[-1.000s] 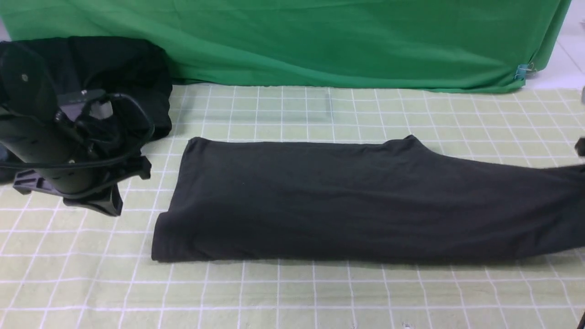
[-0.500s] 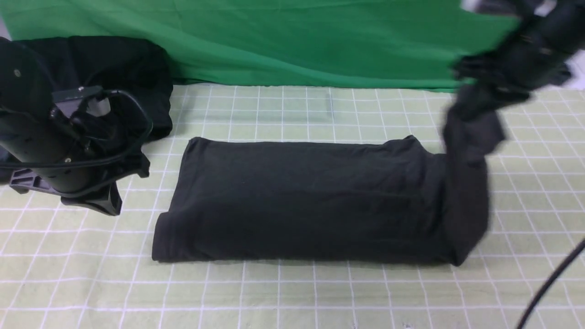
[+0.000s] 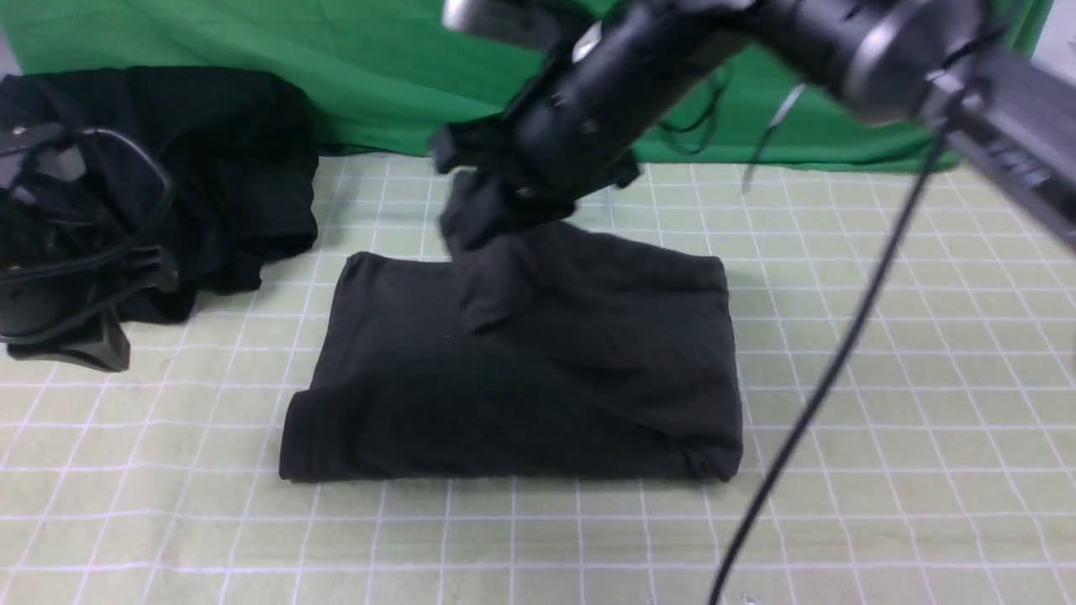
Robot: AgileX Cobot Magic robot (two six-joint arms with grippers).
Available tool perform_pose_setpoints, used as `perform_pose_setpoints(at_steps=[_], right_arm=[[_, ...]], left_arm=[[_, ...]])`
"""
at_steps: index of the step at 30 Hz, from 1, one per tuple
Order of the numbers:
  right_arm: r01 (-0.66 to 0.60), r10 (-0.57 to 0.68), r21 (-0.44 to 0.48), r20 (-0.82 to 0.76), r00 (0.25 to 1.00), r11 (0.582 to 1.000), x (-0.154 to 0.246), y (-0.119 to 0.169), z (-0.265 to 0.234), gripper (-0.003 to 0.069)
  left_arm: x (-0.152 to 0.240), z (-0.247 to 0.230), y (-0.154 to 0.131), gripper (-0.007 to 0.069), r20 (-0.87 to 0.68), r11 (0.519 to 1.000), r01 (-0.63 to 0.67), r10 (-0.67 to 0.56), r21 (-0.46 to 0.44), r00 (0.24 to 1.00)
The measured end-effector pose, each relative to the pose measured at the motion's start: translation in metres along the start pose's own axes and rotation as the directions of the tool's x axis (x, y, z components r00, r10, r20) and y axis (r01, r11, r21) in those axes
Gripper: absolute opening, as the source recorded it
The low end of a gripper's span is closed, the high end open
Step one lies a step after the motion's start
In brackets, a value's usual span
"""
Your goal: Fold a long-sleeved shirt over a green coffee tablecloth.
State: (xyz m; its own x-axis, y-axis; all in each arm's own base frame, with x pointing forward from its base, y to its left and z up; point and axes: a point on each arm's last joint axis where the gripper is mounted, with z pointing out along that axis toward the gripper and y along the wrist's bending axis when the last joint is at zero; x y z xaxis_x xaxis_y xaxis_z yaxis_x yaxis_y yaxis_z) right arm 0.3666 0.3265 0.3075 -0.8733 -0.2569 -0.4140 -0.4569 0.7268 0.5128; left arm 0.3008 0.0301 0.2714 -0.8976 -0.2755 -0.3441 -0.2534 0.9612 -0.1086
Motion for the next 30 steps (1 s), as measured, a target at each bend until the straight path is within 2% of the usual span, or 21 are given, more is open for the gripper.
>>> perform_pose_setpoints(at_steps=[5, 8, 12, 13, 14, 15, 17, 18, 19, 23, 24, 25, 26, 27, 28, 29, 30], right_arm=[[-0.013, 0.013, -0.016, -0.012, 1.000, 1.000, 0.005, 0.005, 0.054, 0.0046], [-0.030, 0.030, -0.017, -0.014, 0.999, 0.999, 0.011, 0.006, 0.078, 0.0071], [-0.038, 0.040, -0.042, 0.039, 0.998, 0.998, 0.016, 0.014, 0.106, 0.0252], [-0.040, 0.042, -0.046, 0.042, 0.998, 0.998, 0.016, 0.015, 0.107, 0.0262], [-0.041, 0.044, -0.061, 0.051, 0.998, 0.997, 0.016, 0.018, 0.106, 0.0355], [-0.039, 0.042, -0.063, 0.050, 0.998, 0.997, 0.015, 0.019, 0.106, 0.0364], [0.007, -0.005, -0.069, 0.036, 0.999, 0.998, 0.011, 0.021, 0.095, 0.0447], [0.016, -0.013, -0.070, 0.039, 0.999, 0.997, 0.011, 0.022, 0.094, 0.0449], [0.115, -0.115, -0.066, 0.014, 0.993, 0.991, 0.003, 0.021, 0.072, 0.0460], [0.219, -0.219, 0.000, 0.005, 0.976, 0.976, -0.010, 0.012, 0.033, 0.0407], [0.243, -0.245, 0.059, 0.029, 0.969, 0.968, -0.018, 0.004, 0.012, 0.0333], [0.255, -0.261, 0.105, 0.045, 0.964, 0.961, -0.023, -0.002, -0.002, 0.0293], [0.261, -0.278, 0.182, 0.073, 0.958, 0.948, -0.030, -0.012, -0.027, 0.0181], [0.254, -0.281, 0.232, 0.093, 0.955, 0.939, -0.033, -0.020, -0.047, 0.0099], [0.245, -0.279, 0.263, 0.099, 0.955, 0.933, -0.034, -0.027, -0.061, 0.0059], [0.245, -0.278, 0.263, 0.098, 0.956, 0.933, -0.033, -0.026, -0.062, 0.0053], [0.233, -0.271, 0.302, 0.089, 0.958, 0.924, -0.029, -0.039, -0.076, 0.0025]], left_arm=[[0.001, -0.003, -0.001, -0.0003, -0.008, 0.999, 0.023, -0.023, 0.027, 1.000], [0.002, -0.003, -0.002, -0.0003, -0.011, 0.999, 0.032, -0.031, 0.039, 0.999], [0.002, -0.003, -0.003, -0.0003, -0.011, 0.998, 0.033, -0.032, 0.047, 0.999], [0.002, -0.003, -0.003, -0.0003, -0.011, 0.998, 0.033, -0.032, 0.047, 0.999], [0.002, -0.003, -0.003, -0.0003, -0.011, 0.998, 0.033, -0.032, 0.049, 0.999], [0.002, -0.003, -0.003, -0.0003, -0.011, 0.998, 0.031, -0.031, 0.049, 0.999], [0.001, -0.003, -0.003, -0.0003, -0.010, 0.998, 0.016, -0.016, 0.052, 1.000], [0.001, -0.003, -0.003, -0.0003, -0.010, 0.998, 0.017, -0.017, 0.054, 1.000], [0.002, -0.003, -0.004, -0.0003, -0.012, 0.998, 0.011, -0.011, 0.069, 1.000], [0.002, -0.003, -0.009, -0.0003, -0.014, 0.992, -0.005, 0.007, 0.123, 1.000], [0.002, -0.004, -0.013, -0.0003, -0.015, 0.986, -0.001, 0.004, 0.167, 1.000], [0.002, -0.004, -0.015, -0.0003, -0.015, 0.983, 0.000, 0.003, 0.186, 1.000], [0.002, -0.005, -0.021, -0.0003, -0.014, 0.973, -0.010, 0.013, 0.230, 1.000], [0.003, -0.005, -0.026, -0.0003, -0.009, 0.967, -0.019, 0.022, 0.255, 1.000], [0.003, -0.006, -0.031, -0.0001, -0.002, 0.962, -0.032, 0.033, 0.273, 0.999], [0.003, -0.005, -0.032, 0.0000, -0.001, 0.960, -0.034, 0.035, 0.277, 0.999], [0.003, -0.005, -0.040, 0.0006, 0.016, 0.956, -0.061, 0.059, 0.286, 0.998]])
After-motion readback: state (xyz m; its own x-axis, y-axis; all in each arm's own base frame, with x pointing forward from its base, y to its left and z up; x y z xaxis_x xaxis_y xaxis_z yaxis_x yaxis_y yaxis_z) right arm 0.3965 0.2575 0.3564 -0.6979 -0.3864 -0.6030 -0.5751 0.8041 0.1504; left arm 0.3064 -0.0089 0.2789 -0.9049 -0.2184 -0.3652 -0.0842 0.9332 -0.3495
